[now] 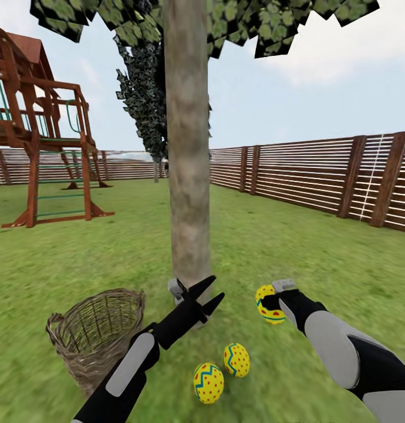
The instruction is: Take the three Easter eggs out of the wicker basket on the lawn in the garden, then place them on the lawn next to a single tree (choose any tree) so that all three eggs are next to the same tree and none are left in the basket.
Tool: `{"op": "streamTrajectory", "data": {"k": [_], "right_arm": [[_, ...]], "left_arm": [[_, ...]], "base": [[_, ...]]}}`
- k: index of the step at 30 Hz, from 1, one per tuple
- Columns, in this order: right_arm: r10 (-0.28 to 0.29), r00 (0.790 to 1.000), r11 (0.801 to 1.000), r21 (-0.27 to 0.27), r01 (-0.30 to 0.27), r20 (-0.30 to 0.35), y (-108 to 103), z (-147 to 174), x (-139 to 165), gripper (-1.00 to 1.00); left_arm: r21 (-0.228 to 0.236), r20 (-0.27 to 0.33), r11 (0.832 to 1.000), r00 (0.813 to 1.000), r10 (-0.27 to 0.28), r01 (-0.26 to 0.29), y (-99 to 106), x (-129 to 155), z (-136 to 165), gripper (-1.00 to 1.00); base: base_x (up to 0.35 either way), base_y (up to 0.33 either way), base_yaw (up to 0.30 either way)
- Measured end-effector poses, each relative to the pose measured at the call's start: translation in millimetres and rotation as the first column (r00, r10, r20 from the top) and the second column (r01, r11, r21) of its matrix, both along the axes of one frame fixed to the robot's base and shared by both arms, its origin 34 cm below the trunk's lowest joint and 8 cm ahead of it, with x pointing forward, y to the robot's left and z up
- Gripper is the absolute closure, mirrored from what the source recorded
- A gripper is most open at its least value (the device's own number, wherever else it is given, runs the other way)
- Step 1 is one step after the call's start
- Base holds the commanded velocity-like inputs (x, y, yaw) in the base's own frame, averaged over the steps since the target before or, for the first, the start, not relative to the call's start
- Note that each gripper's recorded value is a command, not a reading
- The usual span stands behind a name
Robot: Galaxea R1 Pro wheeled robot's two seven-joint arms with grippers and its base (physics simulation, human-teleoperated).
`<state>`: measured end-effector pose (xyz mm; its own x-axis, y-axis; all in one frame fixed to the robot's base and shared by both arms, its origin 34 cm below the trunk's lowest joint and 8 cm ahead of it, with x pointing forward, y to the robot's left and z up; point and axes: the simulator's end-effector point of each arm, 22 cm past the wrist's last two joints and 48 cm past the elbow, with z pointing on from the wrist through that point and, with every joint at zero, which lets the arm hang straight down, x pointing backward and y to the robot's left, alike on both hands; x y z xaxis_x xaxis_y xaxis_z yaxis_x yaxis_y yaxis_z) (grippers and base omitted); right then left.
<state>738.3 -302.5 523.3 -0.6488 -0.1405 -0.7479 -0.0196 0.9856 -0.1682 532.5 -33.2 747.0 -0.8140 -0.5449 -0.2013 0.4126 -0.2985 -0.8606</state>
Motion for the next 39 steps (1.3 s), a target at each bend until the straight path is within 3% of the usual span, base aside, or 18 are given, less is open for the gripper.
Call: {"op": "streamTrajectory", "data": {"k": [2,5,7,10,19,28,30,33,37,39], "right_arm": [[-0.003,1.000,1.000,-0.004,0.003,0.007,-1,-1,1,1.00],[-0.071,0.997,0.996,-0.060,0.072,0.015,-19,-2,-1,1.00],[-0.085,0.996,0.994,-0.069,0.086,0.016,-22,-3,-1,1.00],[-0.089,0.996,0.993,-0.071,0.090,0.013,-23,-6,-1,1.00],[-0.089,0.996,0.994,-0.071,0.089,0.002,-23,-15,-1,1.00],[-0.093,0.996,0.993,-0.070,0.092,-0.010,-23,-23,-1,1.00],[-0.100,0.995,0.991,-0.086,0.099,-0.012,-26,-24,-2,1.00],[-0.162,0.987,0.977,-0.145,0.158,-0.014,-43,-27,-7,1.00],[-0.139,0.986,0.981,-0.152,0.124,-0.095,-30,-60,-26,1.00],[-0.113,0.988,0.980,-0.177,0.093,-0.104,-23,-64,-27,1.00]], "left_arm": [[0.000,-0.002,1.000,1.000,0.000,0.000,0,0,-1,-1.00],[0.001,-0.008,1.000,1.000,-0.001,0.001,0,1,-3,-1.00],[0.003,-0.016,1.000,1.000,-0.001,0.001,-1,2,-7,-1.00],[0.006,-0.052,1.000,0.999,-0.002,0.002,-4,6,-20,-1.00],[0.005,-0.071,1.000,0.997,-0.003,0.003,-5,9,-28,-1.00],[0.003,-0.084,1.000,0.996,-0.003,0.004,-6,11,-34,-1.00],[0.003,-0.087,1.000,0.996,-0.003,0.004,-6,12,-35,-1.00],[0.003,-0.092,1.000,0.996,-0.004,0.004,-6,13,-37,-1.00],[0.000,-0.097,1.000,0.995,-0.005,0.005,-8,14,-39,-1.00],[0.000,-0.099,1.000,0.995,0.000,0.000,-8,15,-40,-1.00]], "base": [[0.008,-0.125,0.174],[0.001,-0.015,0.141],[0.000,-0.002,0.133],[0.000,0.000,0.130],[0.000,-0.010,0.126],[0.085,-0.299,0.126],[0.144,-0.299,0.126],[0.162,-0.218,0.126],[0.168,-0.185,0.126],[0.158,-0.157,0.120]]}}
